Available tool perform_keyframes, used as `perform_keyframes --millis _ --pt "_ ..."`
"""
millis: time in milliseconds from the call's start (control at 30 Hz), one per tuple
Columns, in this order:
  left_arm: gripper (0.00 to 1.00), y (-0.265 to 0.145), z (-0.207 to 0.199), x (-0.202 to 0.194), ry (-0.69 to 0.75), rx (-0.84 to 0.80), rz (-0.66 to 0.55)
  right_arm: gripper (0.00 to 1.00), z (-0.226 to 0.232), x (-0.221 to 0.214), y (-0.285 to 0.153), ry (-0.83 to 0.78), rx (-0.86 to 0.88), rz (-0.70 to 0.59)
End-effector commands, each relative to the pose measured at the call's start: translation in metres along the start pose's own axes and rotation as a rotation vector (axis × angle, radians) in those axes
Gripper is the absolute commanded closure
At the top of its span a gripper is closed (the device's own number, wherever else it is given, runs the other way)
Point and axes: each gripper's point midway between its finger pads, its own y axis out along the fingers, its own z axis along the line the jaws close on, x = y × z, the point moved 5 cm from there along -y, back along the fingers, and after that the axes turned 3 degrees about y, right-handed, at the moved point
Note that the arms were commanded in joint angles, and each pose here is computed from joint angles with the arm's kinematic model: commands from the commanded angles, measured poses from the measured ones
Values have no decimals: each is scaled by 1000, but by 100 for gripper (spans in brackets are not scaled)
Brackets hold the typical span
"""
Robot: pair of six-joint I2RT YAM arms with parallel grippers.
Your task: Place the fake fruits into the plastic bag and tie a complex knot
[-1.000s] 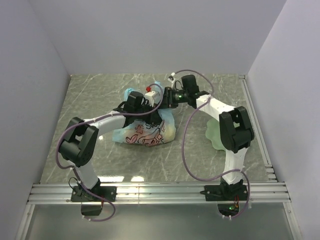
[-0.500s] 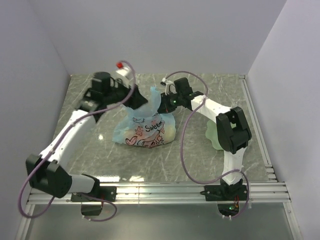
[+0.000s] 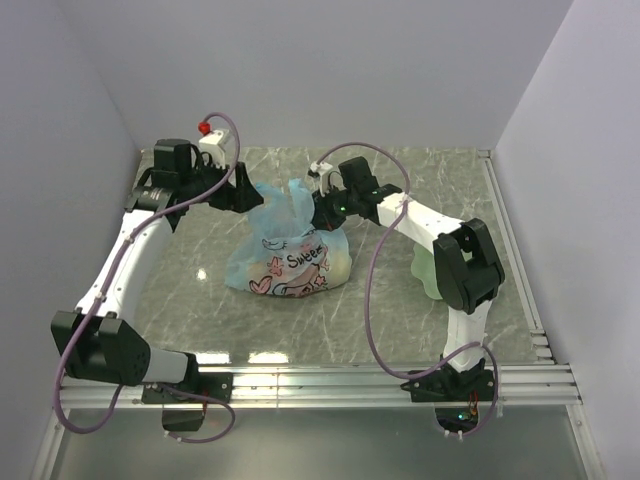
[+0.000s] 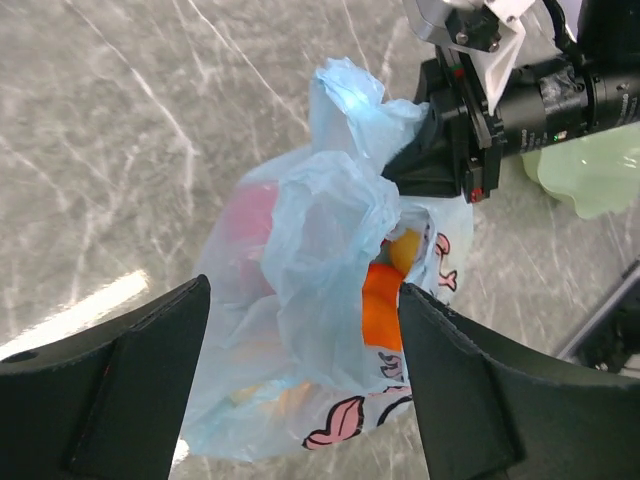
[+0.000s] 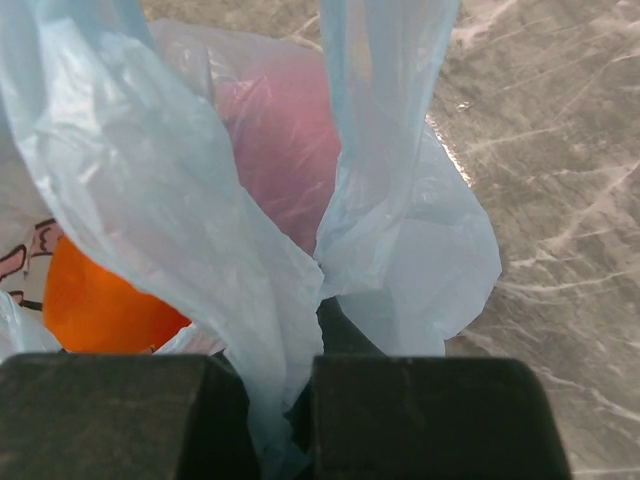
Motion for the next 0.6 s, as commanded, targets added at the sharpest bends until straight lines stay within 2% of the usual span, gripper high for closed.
perform_keyframes --millis 0,100,167,200,267,300,333,400,433,500,567 --pt "19 3 -10 0 0 -98 5 100 7 20 -13 -83 -17 -40" --pt "21 3 -16 4 26 -146 -31 100 6 21 -11 -96 -22 -34" --pt "34 4 -17 2 18 -153 -48 100 6 23 -11 -116 -28 -39" --pt "53 5 -15 5 16 -142 -61 100 7 22 -10 -124 -32 -36" --pt "83 7 -11 10 -17 -121 -69 99 5 24 -11 -144 -48 -36" --pt "94 6 -10 13 -26 -113 -75 93 3 27 -14 -143 -60 -41" --pt "100 4 -8 15 -43 -101 -84 83 3 33 -21 -143 -72 -52" --pt "100 1 -9 15 -50 -100 -92 58 2 44 -36 -112 -76 -81" --pt "100 -3 -11 13 -58 -100 -94 38 2 57 -57 -111 -83 -131" --pt "100 -6 -14 10 -68 -99 -93 20 10 79 -84 -137 -50 -225" --pt "100 -10 -16 6 -81 -98 -101 11 19 95 -123 -158 -48 -336"
